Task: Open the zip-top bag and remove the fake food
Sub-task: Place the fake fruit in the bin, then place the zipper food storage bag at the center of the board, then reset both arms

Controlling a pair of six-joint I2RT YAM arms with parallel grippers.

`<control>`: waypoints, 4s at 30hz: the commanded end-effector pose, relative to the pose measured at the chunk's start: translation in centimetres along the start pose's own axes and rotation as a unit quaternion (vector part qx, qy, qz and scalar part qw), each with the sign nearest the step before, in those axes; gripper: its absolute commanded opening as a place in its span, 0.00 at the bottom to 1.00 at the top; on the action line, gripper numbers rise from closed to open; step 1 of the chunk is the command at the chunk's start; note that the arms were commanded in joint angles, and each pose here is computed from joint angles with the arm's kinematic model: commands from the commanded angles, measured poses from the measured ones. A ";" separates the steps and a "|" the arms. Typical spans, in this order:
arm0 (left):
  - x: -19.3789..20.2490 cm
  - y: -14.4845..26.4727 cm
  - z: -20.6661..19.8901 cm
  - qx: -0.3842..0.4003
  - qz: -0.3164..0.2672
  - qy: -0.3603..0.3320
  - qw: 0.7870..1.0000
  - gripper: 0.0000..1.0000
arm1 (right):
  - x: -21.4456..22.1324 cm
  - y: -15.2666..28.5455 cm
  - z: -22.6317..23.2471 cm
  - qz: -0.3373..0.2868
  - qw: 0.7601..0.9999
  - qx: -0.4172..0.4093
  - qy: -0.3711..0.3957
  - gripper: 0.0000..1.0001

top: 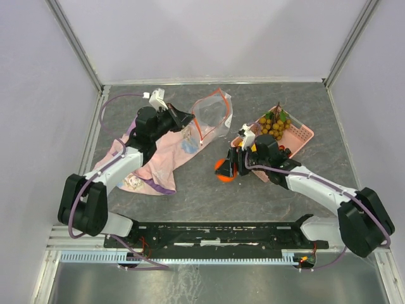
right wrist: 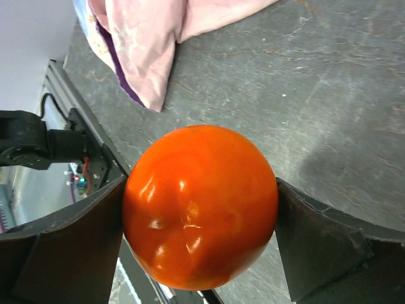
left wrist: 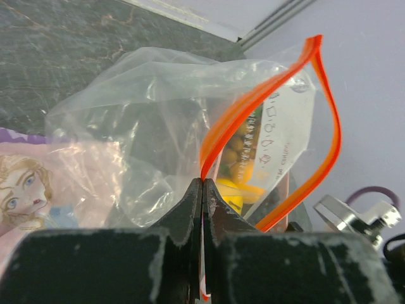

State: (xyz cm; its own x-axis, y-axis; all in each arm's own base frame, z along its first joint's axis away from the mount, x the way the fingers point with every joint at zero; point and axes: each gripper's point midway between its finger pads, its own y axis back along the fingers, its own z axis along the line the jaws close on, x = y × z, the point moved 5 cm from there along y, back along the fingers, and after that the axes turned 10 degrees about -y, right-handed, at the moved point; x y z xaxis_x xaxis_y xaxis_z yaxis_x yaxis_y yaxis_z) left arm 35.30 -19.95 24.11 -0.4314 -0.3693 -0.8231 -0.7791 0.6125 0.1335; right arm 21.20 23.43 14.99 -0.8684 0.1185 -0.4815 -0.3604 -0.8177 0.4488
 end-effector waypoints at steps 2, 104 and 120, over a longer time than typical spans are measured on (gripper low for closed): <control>-0.6 0.9 0.6 -0.040 -0.011 -0.010 0.999 0.03 | -3.5 2.6 1.4 -0.073 0.994 0.037 0.069 0.37; -9.8 3.6 -2.4 0.052 -0.050 -0.063 0.995 0.94 | -16.6 16.0 1.7 -0.320 0.944 0.044 0.068 0.99; -17.9 13.8 -7.1 -0.059 -0.054 -0.198 0.977 0.99 | -23.6 19.2 9.8 -0.341 0.903 0.220 0.145 0.99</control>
State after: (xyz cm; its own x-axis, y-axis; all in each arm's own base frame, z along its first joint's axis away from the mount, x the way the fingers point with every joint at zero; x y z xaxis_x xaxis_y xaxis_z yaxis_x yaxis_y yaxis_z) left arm 30.98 -11.53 42.68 -0.2028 -0.2443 -0.9482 -0.8313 0.5548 0.0348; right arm 31.42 11.54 41.89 -0.3151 0.4025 -0.8595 -0.9051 -0.3999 0.1446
